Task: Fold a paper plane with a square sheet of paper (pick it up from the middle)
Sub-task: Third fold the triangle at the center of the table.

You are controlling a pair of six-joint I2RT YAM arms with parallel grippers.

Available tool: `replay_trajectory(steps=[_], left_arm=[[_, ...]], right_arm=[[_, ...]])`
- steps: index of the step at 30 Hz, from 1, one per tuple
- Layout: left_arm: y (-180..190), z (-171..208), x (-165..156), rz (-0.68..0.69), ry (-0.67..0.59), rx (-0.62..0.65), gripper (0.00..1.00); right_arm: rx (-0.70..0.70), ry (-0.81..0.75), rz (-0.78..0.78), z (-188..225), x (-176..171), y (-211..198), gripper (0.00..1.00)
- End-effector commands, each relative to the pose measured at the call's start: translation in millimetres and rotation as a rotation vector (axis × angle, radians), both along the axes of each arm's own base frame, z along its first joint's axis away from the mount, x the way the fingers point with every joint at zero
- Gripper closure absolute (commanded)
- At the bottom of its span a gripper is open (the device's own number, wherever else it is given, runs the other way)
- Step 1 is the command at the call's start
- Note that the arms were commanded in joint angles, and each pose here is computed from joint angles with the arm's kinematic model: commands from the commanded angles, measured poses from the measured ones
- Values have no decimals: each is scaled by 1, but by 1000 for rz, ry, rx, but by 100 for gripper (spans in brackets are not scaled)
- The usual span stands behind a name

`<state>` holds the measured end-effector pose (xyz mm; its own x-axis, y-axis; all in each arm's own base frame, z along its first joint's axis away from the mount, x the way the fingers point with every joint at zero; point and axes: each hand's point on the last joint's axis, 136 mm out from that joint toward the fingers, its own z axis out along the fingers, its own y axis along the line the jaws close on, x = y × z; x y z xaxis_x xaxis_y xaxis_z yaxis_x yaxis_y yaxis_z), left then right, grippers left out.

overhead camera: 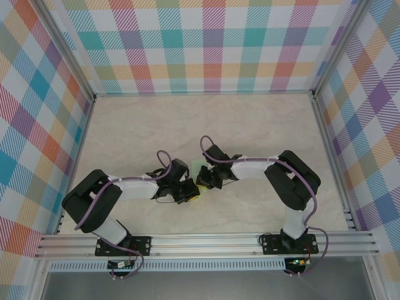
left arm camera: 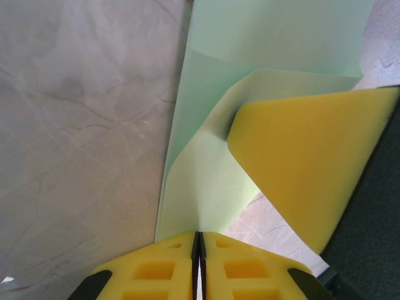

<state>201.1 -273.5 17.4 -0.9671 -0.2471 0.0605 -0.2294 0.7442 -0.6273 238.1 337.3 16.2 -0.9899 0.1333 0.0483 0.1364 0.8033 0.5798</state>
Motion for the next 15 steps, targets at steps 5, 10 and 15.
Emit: replay_trajectory(steps=[5,10,15], left_arm=[[12,-14,-27,-53,60,83,88],[1,11,-20,-52,4,6,88],[-3,22,-15,-52,-28,-21,87]], right_arm=[[-47,41,-21,-16,0,-7,88],[-47,42,-19,-16,0,-7,88],[-47,43,-19,-16,1,-7,88]])
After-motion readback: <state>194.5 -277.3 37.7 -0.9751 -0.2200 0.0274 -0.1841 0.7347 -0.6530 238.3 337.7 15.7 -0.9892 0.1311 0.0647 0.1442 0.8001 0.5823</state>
